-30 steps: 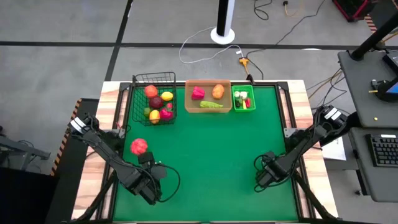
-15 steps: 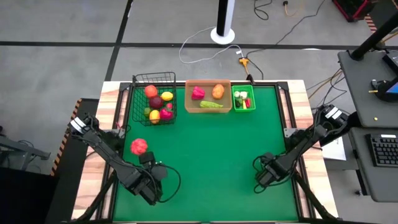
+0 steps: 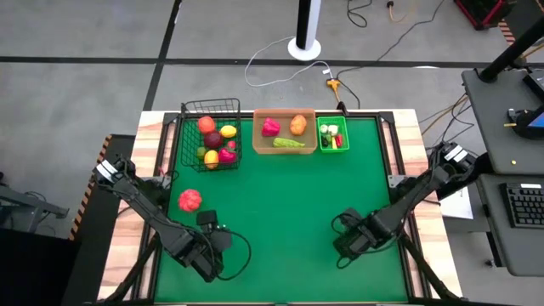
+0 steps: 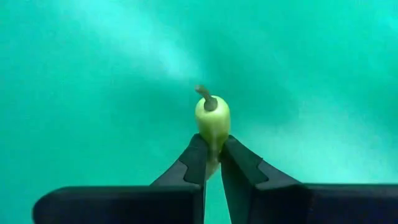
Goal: Sort produce into baskets
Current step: Put the green chilli pepper into the green bin
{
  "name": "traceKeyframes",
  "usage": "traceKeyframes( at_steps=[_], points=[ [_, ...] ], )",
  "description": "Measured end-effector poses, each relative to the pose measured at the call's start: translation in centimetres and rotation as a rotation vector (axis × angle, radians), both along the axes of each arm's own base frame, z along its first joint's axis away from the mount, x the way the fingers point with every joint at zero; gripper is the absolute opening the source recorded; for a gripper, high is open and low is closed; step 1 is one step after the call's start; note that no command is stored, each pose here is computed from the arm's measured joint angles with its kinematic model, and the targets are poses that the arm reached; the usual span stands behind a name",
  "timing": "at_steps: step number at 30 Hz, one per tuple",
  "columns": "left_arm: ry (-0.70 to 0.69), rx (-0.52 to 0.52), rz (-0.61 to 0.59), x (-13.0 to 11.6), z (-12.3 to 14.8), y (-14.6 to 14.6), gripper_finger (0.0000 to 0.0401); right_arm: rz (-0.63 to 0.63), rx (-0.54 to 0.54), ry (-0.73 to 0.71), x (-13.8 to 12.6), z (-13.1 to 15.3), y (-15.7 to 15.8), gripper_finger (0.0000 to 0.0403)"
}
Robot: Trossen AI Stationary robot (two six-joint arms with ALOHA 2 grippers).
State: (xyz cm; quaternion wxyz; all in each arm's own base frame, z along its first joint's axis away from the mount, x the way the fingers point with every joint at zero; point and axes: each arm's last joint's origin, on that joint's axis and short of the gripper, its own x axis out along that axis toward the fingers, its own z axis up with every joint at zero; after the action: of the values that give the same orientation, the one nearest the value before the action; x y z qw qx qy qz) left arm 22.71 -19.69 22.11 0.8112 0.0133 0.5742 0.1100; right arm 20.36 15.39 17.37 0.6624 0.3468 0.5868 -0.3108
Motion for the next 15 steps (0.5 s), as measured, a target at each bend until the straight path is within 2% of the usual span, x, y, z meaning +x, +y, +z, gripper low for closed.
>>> traceKeyframes(
  at_steps=[3,9,12,15],
  points=[
    [-0.001,0.054,-0.046,-0.1,0.2,0.3,0.0275,0.079,-0.027,-0.158,2.1,0.7,-0.5,0.0024],
    [-0.111,0.201,-0.089,0.2,1.5,1.5,0.0269,0.236,-0.099,-0.419,6.2,1.5,-2.6,0.0023],
    [-0.186,0.252,-0.091,-0.1,3.2,2.6,0.0262,0.284,-0.174,-0.515,7.6,2.0,-3.9,0.0023],
    [-0.293,0.294,-0.056,-0.6,5.3,4.0,0.0255,0.331,-0.296,-0.584,8.7,2.5,-5.0,0.0023]
  ],
)
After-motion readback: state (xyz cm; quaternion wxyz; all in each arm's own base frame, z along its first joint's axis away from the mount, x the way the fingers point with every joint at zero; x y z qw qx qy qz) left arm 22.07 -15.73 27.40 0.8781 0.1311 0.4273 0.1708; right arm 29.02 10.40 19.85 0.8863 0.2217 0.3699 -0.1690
